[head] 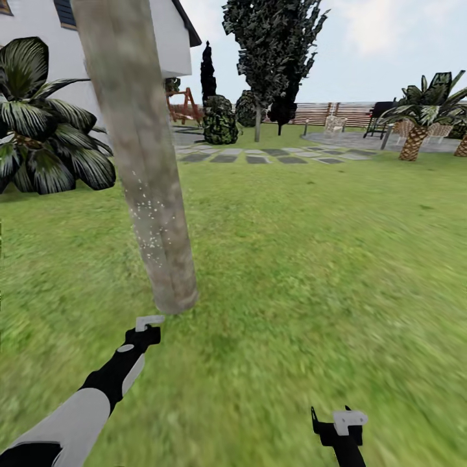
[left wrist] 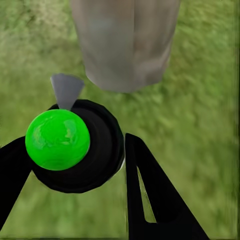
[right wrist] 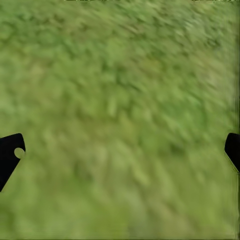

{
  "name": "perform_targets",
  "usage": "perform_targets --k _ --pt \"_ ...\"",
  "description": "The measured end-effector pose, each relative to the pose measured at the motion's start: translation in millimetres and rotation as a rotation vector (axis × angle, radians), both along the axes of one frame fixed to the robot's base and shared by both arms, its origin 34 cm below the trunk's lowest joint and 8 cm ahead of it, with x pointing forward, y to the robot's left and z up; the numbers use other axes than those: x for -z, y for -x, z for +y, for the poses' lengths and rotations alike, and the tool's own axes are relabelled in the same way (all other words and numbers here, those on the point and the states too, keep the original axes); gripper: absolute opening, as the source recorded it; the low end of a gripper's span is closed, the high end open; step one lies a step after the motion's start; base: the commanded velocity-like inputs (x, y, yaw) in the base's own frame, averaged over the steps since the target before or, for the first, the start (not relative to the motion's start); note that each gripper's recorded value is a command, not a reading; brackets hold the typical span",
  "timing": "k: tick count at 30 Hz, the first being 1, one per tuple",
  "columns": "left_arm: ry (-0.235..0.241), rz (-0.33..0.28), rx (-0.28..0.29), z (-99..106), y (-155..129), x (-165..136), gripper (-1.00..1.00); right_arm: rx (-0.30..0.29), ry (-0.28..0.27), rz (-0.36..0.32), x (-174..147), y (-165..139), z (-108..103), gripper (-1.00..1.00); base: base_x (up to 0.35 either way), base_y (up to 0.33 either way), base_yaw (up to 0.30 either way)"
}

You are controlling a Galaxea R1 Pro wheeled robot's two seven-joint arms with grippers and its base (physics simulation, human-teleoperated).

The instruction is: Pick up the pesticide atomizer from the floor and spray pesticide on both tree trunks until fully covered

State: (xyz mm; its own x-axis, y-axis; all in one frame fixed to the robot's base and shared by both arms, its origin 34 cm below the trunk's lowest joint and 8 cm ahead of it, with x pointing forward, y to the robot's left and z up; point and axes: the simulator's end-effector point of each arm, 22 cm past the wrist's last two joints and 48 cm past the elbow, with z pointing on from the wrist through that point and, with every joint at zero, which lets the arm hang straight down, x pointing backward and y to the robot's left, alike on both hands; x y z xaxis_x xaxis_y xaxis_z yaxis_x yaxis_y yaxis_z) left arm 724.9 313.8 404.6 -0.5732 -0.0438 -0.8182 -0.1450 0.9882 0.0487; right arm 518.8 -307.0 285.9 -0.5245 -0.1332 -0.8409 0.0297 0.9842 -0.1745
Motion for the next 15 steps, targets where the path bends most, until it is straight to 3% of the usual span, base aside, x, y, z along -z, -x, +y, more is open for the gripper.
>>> perform_targets --k 10,15 --pt "-0.001 0.003 -0.001 0.3 0.6 0.7 -1.0 0.002 -0.001 0.0 -0.1 -0.1 -0.4 1.0 0.112 -0.272 0.258" --pt "0.0 0.003 -0.001 0.4 0.6 0.7 -1.0 0.003 -0.001 -0.001 -0.1 -0.1 -0.7 1.0 0.15 -0.265 0.051"
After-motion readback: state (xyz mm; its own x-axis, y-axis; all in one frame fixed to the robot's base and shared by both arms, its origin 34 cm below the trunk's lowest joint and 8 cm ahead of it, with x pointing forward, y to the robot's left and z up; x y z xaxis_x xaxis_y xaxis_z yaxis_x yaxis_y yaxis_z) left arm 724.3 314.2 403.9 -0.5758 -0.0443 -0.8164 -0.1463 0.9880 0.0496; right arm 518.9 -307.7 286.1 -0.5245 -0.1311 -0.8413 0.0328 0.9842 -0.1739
